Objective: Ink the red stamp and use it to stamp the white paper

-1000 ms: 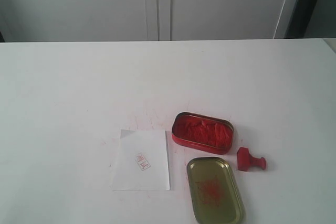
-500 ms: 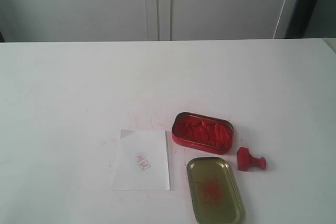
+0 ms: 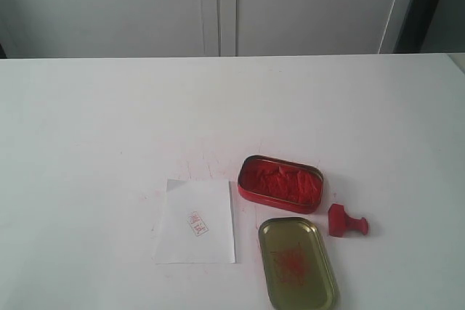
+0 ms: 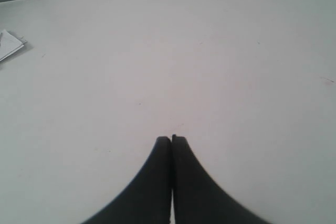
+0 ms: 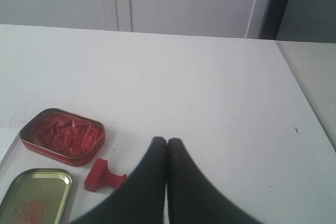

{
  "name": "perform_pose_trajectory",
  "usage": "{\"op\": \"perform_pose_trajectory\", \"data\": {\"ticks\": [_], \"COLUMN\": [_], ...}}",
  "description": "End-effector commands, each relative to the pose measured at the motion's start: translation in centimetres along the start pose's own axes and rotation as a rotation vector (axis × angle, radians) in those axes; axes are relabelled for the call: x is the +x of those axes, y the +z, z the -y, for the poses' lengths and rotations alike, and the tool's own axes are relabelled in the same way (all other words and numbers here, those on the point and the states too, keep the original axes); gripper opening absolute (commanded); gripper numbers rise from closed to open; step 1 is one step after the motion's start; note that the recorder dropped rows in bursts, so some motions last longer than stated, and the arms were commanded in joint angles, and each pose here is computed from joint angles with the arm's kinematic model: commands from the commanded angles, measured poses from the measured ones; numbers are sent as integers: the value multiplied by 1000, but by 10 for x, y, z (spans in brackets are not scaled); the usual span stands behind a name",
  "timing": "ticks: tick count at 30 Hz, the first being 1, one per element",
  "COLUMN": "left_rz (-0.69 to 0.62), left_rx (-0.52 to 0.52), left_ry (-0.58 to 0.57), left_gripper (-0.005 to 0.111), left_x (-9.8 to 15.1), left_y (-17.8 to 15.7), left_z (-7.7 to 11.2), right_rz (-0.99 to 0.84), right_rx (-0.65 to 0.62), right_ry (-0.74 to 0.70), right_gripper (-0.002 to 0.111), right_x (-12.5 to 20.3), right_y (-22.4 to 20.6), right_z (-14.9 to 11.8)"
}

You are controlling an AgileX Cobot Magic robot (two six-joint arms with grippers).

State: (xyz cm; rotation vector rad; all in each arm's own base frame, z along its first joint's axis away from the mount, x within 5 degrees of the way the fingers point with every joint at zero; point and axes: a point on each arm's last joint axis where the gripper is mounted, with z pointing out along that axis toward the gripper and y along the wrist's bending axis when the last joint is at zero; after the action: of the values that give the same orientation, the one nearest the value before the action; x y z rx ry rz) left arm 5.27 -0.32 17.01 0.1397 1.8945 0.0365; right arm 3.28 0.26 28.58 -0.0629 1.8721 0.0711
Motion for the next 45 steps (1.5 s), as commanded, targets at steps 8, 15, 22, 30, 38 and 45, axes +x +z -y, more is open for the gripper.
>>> {"op": "perform_pose_trajectory", "data": {"ticks": [8,15,22,30,38,45], "left_rz": [3,3,3,3,3,3], "left_rx": [-2,-2,-2,-2,-2,-2], "left_ry": [1,1,1,1,1,1], "left_gripper": [0,0,0,0,0,0], "left_x": [1,1,1,1,1,1], "left_y": [0,0,0,0,0,0], "left_z": [0,0,0,0,0,0], "right_rz": [164,104,114,45,32,40], "right_rx": [1,2,2,3,2,2], "right_ry": [-8,-9,-14,-14,-15,-15], "right_gripper": [0,0,0,0,0,0], "right_x": [11,39,58,79,94,93], "right_y": [-5,18,32,43,50,50], "right_z": [1,1,1,2,2,2]}}
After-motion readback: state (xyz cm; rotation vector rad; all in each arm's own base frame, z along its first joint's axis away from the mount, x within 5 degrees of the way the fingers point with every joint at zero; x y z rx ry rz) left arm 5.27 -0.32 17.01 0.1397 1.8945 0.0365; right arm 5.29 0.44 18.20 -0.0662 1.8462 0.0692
